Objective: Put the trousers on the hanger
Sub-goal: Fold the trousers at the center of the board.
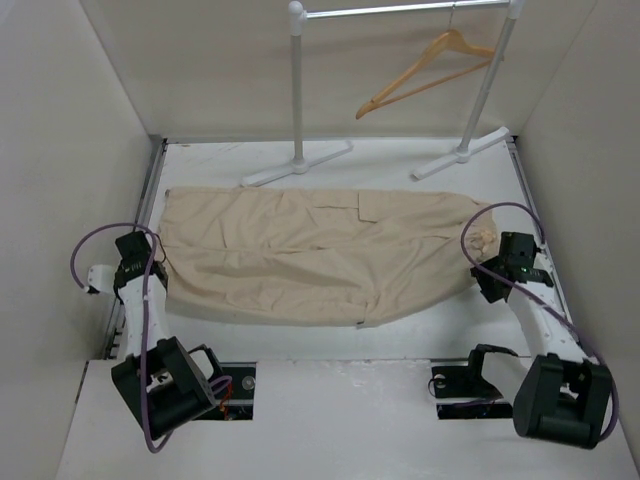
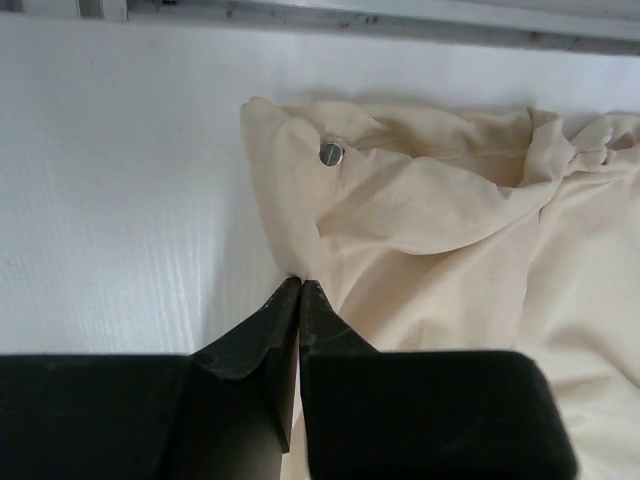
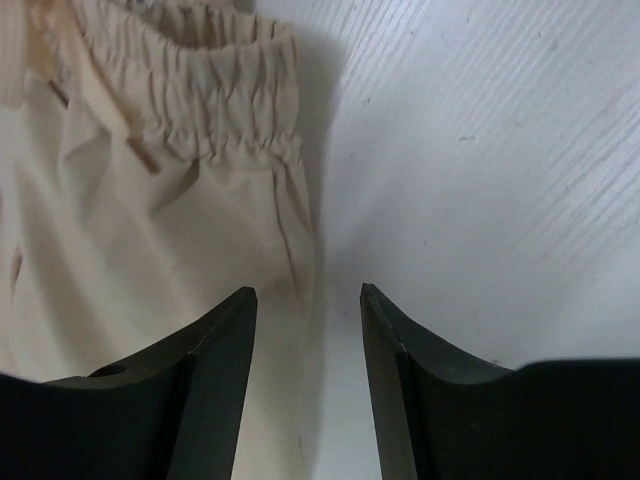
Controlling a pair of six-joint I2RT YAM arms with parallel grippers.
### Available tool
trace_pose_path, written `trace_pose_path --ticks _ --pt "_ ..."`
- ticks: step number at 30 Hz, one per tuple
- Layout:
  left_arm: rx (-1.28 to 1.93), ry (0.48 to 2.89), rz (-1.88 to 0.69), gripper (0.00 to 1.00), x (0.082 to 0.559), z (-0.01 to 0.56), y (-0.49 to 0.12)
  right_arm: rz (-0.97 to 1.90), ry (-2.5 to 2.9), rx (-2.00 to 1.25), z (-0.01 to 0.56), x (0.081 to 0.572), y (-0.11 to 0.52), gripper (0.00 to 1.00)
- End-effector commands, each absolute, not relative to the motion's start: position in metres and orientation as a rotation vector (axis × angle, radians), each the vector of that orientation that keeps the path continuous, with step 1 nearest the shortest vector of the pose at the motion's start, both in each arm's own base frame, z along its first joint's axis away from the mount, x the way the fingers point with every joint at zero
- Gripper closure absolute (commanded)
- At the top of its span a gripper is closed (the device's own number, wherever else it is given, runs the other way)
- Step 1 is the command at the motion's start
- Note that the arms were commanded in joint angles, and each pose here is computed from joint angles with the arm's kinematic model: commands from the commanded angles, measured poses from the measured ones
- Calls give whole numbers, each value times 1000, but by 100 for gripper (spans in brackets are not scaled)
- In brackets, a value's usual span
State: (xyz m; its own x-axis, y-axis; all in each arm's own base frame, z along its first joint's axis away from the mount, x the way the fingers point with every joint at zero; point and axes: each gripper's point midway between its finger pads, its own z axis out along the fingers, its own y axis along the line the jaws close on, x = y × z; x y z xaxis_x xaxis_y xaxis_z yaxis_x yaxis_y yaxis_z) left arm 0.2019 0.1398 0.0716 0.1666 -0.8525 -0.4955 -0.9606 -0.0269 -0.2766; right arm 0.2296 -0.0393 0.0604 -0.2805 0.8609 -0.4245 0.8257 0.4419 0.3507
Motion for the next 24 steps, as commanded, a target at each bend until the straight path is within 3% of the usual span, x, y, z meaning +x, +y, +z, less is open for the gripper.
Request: trace_pose_path --ticks 1,8,10,15,24 --pt "-1861 1728 352 99 197 84 149 35 2045 1431 56 253 -59 50" --pt "-1812 1747 366 100 200 84 147 20 2072 1496 29 271 -68 57" --pt "-1798 1754 386 100 196 83 146 4 2089 1504 22 274 -69 65" --pt "-1738 1770 435 100 185 89 147 40 2099 1513 21 265 -64 94" --pt "-1543 1734 622 100 169 168 158 19 1998 1440 87 218 -65 98"
